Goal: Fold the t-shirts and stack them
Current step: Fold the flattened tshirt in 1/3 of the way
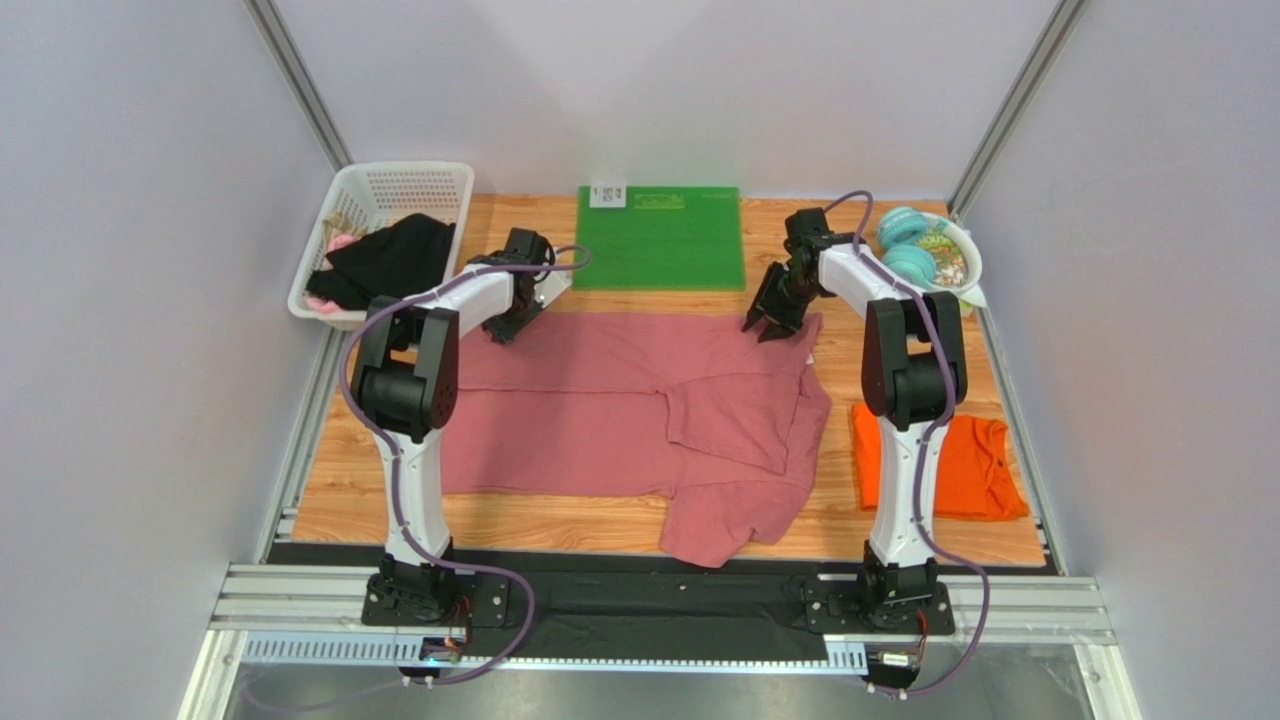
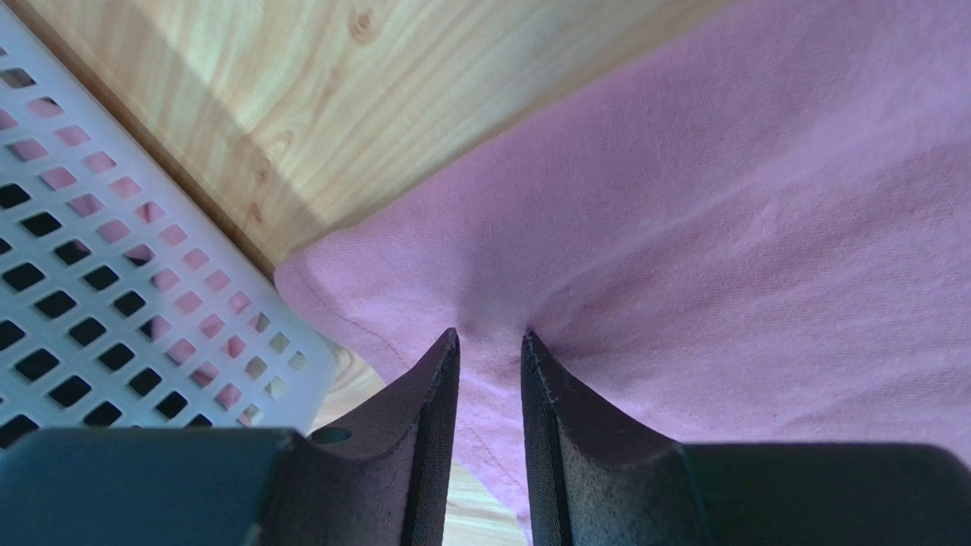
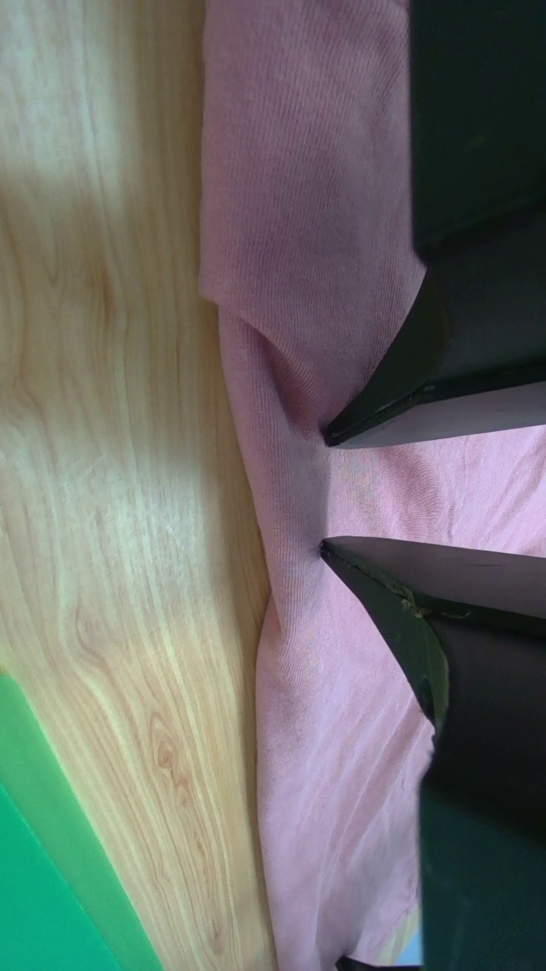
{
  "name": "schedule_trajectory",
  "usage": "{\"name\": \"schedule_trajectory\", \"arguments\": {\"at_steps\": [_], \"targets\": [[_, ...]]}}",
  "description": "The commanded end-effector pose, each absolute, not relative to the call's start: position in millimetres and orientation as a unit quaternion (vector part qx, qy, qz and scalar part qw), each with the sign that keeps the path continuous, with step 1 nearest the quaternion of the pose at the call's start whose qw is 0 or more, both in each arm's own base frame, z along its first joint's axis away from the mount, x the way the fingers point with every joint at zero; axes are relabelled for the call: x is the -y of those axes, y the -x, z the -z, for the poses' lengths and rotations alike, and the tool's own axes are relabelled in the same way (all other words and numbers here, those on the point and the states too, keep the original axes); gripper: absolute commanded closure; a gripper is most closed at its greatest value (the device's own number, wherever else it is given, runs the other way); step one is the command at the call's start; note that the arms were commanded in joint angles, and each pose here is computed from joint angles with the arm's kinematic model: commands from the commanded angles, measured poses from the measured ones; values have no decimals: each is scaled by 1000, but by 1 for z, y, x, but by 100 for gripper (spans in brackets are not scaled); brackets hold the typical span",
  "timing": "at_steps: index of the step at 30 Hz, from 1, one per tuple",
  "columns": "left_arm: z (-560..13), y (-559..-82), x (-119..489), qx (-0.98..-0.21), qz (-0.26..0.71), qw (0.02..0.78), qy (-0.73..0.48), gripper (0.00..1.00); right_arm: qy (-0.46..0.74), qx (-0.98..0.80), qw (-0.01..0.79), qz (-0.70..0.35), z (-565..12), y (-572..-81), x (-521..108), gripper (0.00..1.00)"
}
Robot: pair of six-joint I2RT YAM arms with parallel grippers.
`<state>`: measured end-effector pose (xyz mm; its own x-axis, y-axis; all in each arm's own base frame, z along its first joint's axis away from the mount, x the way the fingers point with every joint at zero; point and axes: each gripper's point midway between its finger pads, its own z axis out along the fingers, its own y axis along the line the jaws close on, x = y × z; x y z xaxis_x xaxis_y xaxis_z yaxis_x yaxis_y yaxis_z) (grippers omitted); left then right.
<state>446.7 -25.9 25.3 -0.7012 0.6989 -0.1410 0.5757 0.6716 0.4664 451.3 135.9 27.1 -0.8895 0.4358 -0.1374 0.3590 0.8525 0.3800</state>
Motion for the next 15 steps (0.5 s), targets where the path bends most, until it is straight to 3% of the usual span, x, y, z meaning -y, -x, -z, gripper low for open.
{"name": "schedule_trajectory", "arguments": {"at_steps": [1,15], "targets": [[-40,-437,22,-902,-190,155,-356,67,-210,-961,123,-131,-30,-444,-115,57],[-35,-461,27,-900,-193,164,-354,67,-256,-950,115,-137,-4,-481,-70,58]]}}
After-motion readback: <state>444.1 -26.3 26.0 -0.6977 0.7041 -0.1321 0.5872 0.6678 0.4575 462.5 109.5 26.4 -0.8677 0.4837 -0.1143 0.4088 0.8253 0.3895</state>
